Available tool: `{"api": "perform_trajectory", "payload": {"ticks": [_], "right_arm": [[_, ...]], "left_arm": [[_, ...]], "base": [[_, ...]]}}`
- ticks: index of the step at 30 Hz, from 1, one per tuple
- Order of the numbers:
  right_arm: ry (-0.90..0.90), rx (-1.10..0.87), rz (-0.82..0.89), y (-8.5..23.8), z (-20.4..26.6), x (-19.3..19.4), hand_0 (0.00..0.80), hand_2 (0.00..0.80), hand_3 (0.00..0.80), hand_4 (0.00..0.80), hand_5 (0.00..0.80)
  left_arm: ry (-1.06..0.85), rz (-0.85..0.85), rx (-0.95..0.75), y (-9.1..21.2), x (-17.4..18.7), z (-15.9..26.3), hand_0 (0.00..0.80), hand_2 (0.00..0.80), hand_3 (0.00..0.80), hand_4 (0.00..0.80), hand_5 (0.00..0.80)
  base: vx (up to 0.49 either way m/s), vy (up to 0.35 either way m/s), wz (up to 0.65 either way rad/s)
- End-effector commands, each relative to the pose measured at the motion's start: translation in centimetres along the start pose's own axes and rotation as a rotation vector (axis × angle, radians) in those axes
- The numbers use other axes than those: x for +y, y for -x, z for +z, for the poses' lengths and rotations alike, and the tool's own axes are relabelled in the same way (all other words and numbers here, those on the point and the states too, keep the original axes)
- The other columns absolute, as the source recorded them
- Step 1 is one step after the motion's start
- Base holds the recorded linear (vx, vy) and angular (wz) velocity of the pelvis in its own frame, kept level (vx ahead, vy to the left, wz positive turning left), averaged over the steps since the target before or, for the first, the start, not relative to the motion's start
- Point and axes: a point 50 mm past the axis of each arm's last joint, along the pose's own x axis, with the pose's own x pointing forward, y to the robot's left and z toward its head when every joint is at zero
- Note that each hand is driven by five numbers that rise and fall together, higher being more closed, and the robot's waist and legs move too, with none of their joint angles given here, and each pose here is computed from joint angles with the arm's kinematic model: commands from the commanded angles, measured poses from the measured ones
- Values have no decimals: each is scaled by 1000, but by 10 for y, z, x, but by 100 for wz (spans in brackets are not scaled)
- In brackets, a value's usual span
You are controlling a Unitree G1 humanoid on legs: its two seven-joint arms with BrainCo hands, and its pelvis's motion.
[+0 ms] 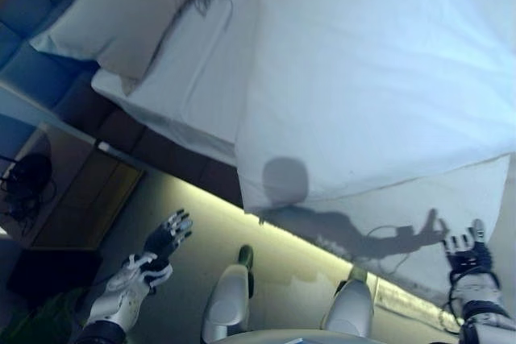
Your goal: Make the bed neatly
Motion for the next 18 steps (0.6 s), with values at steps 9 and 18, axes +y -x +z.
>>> {"api": "perform_trajectory", "payload": {"ticks": [9, 18], "right_arm": [[-118, -141, 211, -9, 67, 60, 0, 0, 0, 0, 0], [-148, -253, 288, -2, 117, 77, 0, 0, 0, 0, 0]], "left_arm": [[3, -62, -152, -16, -17, 39, 0, 0, 0, 0, 0], [0, -56, -148, -13, -8, 43, 0, 0, 0, 0, 0]], "base": [[-1, -36, 3], [85, -32, 1]]}}
